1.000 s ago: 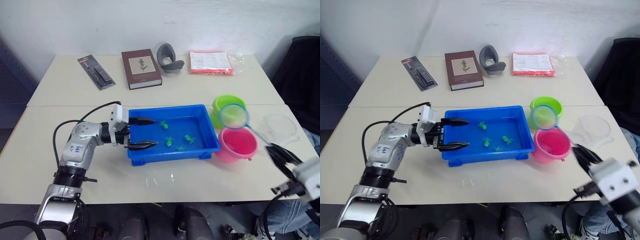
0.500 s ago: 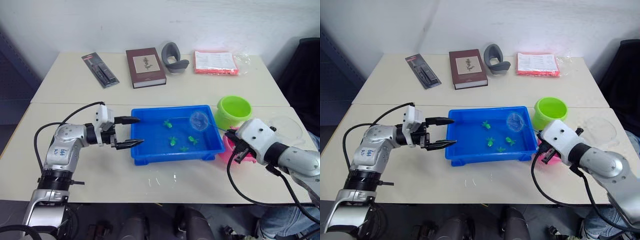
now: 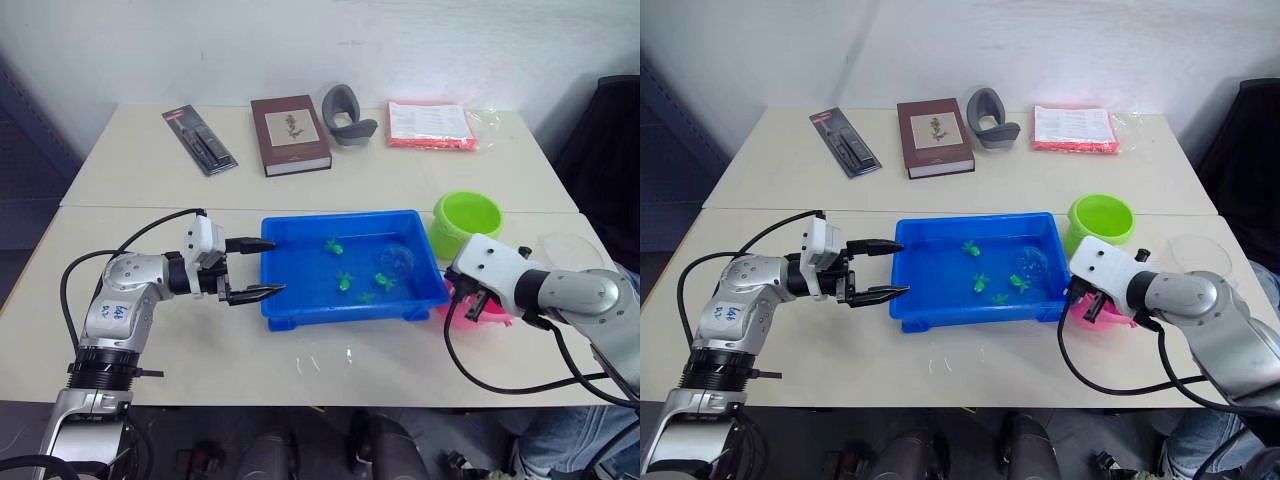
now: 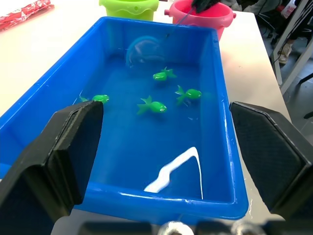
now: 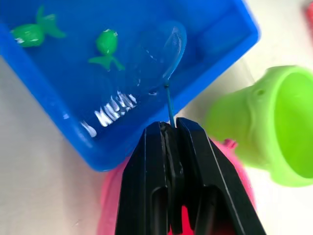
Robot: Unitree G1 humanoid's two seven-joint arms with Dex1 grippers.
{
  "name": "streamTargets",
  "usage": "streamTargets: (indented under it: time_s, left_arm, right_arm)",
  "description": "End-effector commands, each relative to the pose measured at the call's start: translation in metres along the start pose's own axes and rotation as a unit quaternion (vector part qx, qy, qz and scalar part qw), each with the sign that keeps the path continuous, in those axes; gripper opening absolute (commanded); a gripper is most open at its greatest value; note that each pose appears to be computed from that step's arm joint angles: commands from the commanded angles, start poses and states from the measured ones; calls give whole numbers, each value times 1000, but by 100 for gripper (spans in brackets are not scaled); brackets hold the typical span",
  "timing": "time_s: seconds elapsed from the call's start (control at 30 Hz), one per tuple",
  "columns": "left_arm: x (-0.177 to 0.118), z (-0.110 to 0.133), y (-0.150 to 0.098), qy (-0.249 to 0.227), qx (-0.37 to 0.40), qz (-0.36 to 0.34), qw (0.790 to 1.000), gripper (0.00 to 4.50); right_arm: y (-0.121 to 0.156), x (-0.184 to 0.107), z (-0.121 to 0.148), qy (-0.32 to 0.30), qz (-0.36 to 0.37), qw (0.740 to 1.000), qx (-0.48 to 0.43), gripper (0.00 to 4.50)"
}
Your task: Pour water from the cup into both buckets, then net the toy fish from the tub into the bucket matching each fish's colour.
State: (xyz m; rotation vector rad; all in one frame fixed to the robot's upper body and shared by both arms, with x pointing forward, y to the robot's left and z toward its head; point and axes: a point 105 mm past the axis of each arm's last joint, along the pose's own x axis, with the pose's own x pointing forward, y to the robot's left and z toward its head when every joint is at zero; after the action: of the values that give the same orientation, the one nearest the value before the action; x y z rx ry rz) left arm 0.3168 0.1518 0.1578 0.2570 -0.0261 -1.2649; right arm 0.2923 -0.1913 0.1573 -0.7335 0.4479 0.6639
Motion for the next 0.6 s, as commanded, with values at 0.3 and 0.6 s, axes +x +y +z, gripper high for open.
streamTargets:
  time_s: [0.3,0.6]
  left_arm:
    - [-4,13,1,-11,23,8,1000,444]
    - [-3,14,2,-12,25,8,1000,444]
  right_arm:
    - [8,-10,23,-68,53,972,220,0]
    - [1,-25,30,-169,56,909,377,0]
